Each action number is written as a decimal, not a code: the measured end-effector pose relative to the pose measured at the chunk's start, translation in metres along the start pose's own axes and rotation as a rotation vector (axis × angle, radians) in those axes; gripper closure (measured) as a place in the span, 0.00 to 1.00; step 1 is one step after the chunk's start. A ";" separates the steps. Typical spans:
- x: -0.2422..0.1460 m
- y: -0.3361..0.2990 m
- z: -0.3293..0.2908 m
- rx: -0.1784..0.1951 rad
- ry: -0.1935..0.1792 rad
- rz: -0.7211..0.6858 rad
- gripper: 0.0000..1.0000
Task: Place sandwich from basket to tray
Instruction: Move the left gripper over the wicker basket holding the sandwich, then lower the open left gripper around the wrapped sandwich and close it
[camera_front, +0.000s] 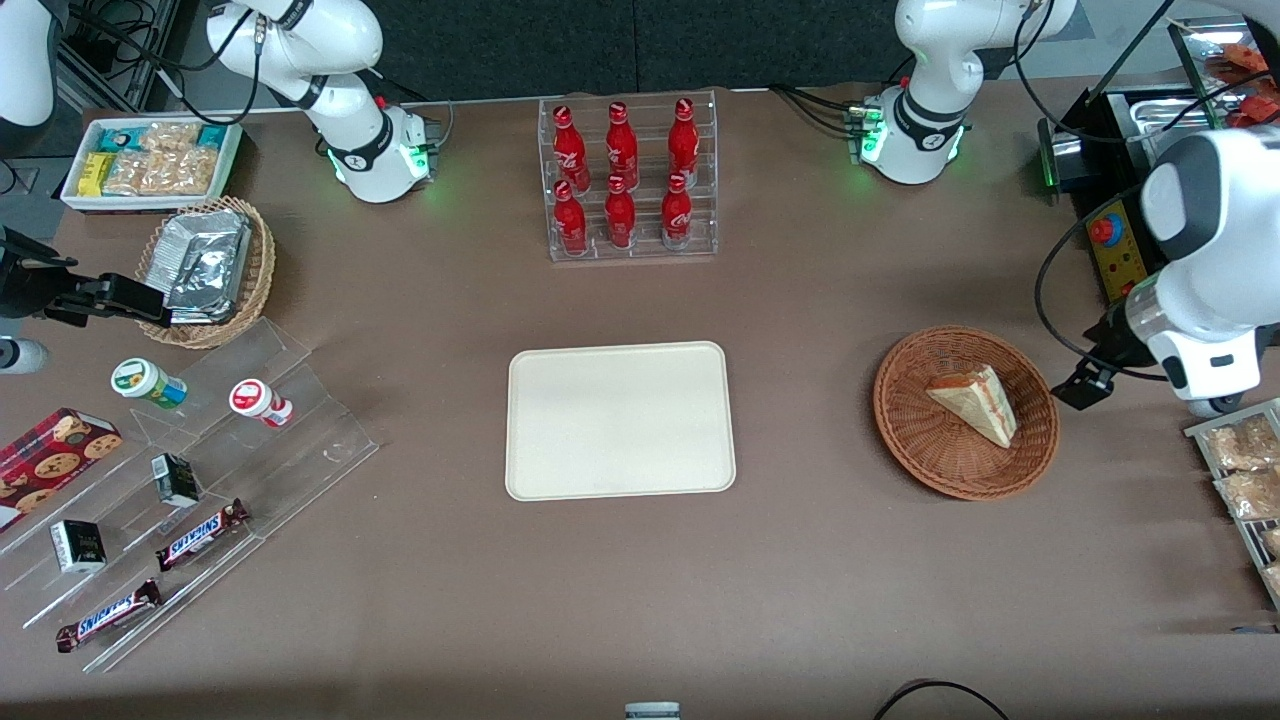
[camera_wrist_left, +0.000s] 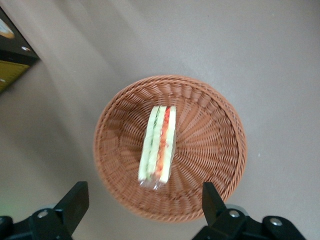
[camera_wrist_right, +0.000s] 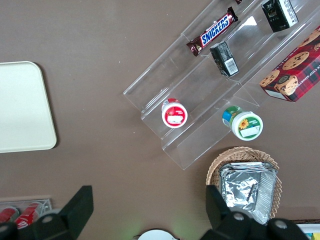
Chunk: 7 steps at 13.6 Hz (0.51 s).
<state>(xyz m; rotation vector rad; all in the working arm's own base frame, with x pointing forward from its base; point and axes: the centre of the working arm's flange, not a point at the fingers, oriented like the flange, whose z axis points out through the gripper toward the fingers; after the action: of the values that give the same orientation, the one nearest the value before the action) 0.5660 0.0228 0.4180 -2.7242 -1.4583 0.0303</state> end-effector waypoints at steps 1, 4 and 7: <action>-0.003 -0.003 0.017 -0.013 0.006 -0.011 0.00; -0.017 -0.012 0.063 -0.041 0.021 -0.014 0.00; -0.025 -0.020 0.086 -0.058 0.030 -0.016 0.00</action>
<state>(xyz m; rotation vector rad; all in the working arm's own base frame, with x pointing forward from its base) 0.5319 0.0168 0.3334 -2.7458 -1.4963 -0.0539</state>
